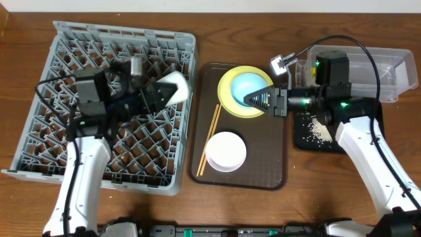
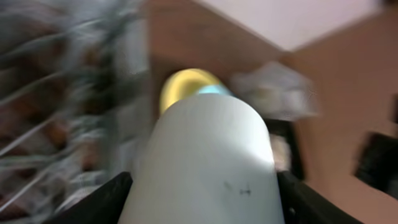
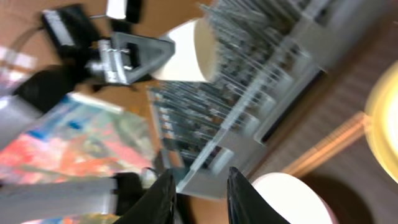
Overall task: Sort waste into correct bins and load items into the dishwasher
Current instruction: 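Release the cup from the right gripper and swing the left gripper over the rack, then lower the pink cup into the dish rack with the left gripper and release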
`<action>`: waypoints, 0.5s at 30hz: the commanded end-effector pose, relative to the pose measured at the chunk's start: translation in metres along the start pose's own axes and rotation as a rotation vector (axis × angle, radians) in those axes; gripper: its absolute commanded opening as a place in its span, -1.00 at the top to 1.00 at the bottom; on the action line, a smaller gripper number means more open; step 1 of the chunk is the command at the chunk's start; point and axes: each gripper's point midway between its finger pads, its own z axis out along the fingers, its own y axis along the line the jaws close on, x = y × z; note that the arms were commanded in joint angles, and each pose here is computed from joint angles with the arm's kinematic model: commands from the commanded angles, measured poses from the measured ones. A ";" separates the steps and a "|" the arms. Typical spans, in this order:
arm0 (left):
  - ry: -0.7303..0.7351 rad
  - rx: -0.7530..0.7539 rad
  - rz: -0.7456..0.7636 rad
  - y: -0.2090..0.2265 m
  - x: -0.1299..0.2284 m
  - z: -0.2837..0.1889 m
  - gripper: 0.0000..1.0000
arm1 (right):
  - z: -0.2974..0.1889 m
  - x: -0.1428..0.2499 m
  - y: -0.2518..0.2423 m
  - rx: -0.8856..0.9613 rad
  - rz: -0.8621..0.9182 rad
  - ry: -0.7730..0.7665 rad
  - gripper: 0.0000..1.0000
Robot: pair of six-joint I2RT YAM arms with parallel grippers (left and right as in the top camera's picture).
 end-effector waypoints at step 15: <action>0.027 -0.886 -0.083 0.074 0.049 -0.135 0.40 | -0.037 0.037 -0.064 0.517 0.004 0.085 0.50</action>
